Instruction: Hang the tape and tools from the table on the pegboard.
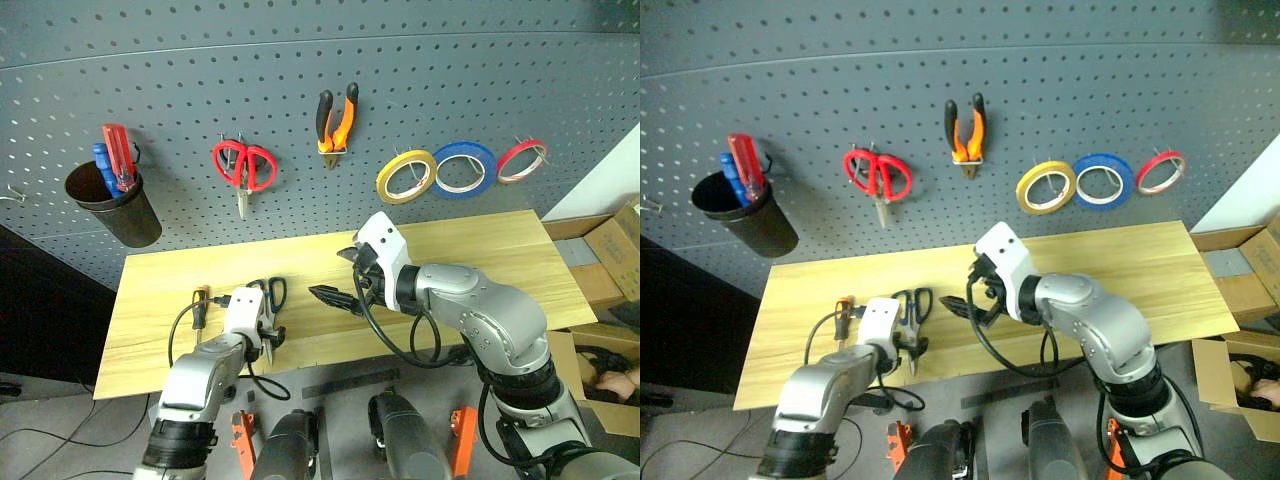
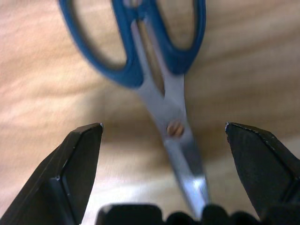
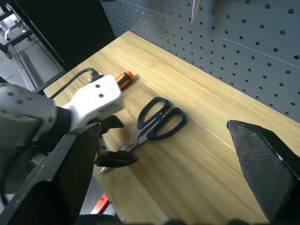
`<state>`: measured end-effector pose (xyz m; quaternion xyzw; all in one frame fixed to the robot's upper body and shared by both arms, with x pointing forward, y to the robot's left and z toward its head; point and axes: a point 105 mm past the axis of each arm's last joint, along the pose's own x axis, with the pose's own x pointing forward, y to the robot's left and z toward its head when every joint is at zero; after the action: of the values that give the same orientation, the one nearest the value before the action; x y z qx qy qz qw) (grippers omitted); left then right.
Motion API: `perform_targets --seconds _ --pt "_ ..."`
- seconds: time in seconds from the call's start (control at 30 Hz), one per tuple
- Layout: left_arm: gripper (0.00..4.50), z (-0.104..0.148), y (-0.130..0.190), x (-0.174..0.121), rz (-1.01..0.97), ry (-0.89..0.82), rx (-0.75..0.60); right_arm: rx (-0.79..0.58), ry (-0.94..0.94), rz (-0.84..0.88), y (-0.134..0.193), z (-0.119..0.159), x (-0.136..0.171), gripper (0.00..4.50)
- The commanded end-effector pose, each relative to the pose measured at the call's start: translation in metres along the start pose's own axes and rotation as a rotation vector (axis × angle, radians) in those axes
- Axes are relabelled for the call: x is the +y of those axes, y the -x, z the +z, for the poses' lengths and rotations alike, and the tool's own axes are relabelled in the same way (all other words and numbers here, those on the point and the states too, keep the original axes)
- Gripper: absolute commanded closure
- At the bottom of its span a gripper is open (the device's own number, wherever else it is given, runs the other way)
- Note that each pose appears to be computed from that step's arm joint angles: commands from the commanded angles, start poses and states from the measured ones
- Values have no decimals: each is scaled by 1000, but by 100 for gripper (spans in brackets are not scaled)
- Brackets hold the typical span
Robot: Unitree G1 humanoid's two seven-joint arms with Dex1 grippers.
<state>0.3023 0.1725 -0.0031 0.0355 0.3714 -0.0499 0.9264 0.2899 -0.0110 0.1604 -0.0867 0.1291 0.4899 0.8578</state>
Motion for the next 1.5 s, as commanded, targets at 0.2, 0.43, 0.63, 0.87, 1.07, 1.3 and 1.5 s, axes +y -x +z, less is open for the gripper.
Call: perform_targets --seconds 0.2,0.43,0.63,0.87,1.07,1.3,1.5 --pt "64 0 -9 -6 22 32 -4 9 39 1 13 0 1 0" --pt "314 5 -5 1 39 8 -66 12 33 -35 15 -1 -5 0" --pt "401 11 0 -7 -37 21 -114 -8 75 -84 19 5 -12 0" --pt "405 34 34 -17 -223 11 -312 -44 108 -117 35 14 -18 0" --pt "405 78 97 -13 -308 -157 -654 -140 193 -138 62 31 -24 0" --pt "405 117 152 -11 -247 -281 -932 -246 297 -70 80 43 -18 0" --pt "405 132 159 -1 -175 -257 -1000 -275 289 -77 79 48 -24 0"
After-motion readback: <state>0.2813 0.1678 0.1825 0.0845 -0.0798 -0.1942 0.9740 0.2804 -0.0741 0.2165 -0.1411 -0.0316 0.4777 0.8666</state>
